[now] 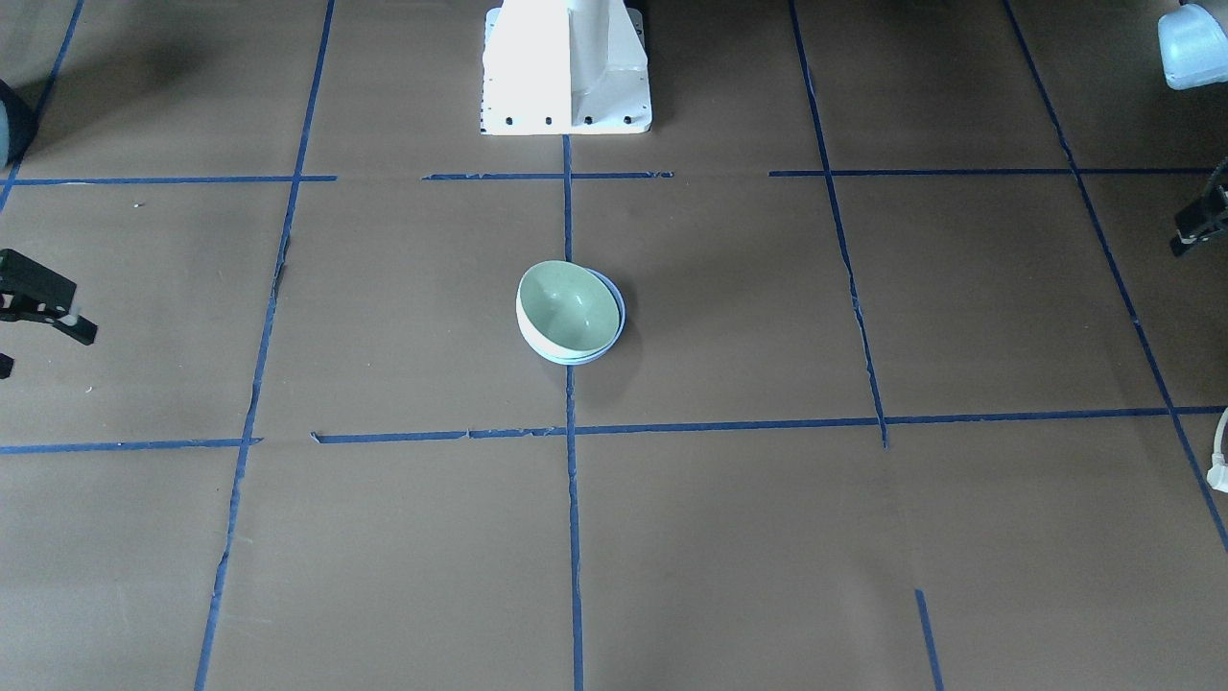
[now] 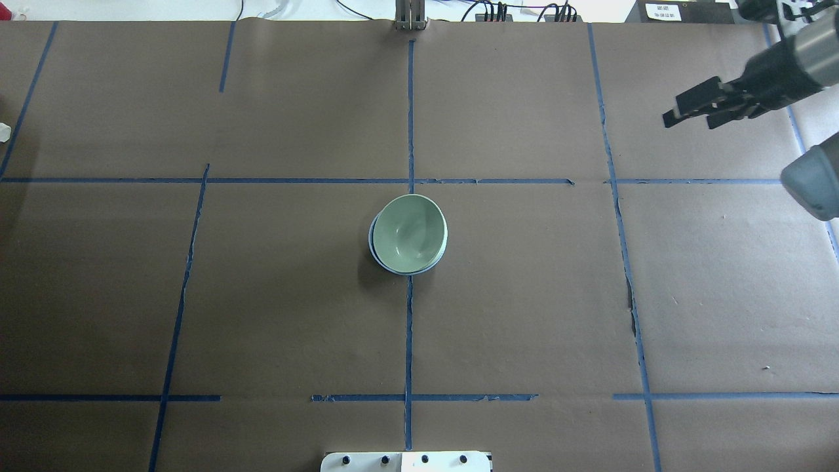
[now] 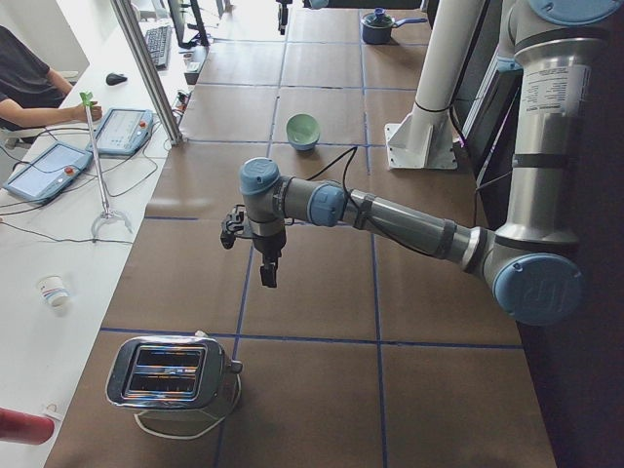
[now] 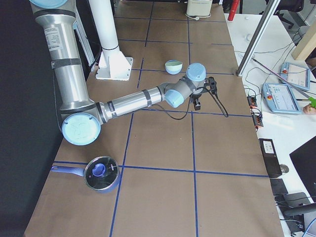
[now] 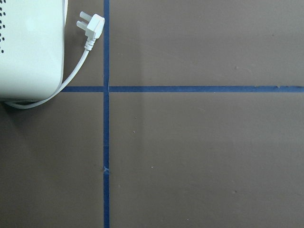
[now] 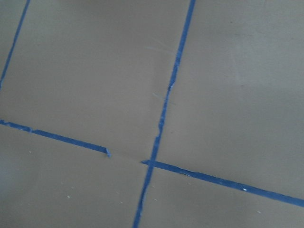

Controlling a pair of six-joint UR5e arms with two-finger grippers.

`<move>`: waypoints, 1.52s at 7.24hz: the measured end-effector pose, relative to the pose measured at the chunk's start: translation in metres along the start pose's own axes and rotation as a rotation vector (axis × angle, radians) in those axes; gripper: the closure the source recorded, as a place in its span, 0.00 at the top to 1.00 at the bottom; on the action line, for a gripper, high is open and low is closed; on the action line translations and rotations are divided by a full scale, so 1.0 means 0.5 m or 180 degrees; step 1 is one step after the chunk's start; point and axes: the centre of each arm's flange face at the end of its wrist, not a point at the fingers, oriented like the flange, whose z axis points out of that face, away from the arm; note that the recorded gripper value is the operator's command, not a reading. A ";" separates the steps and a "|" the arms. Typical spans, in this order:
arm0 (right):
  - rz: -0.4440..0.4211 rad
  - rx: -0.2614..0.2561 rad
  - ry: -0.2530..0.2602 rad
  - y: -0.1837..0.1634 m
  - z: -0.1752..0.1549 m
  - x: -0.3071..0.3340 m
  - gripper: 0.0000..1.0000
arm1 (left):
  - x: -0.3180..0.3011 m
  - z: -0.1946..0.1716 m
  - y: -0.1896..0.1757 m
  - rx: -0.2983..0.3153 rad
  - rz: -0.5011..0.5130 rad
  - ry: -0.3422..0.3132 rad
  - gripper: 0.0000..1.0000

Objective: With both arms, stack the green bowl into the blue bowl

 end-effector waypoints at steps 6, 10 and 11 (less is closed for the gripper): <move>-0.0222 -0.0614 0.0834 0.201 -0.146 0.395 1.00 | -0.183 0.016 0.035 -0.0085 0.0039 0.0053 1.00; 0.0066 -0.0589 0.0844 0.244 -0.195 0.462 1.00 | -0.236 0.002 0.082 -0.0124 -0.0085 0.0238 1.00; 0.0279 -0.0577 0.0776 0.276 -0.199 0.503 1.00 | -0.238 -0.001 0.083 -0.0110 -0.0084 0.0242 1.00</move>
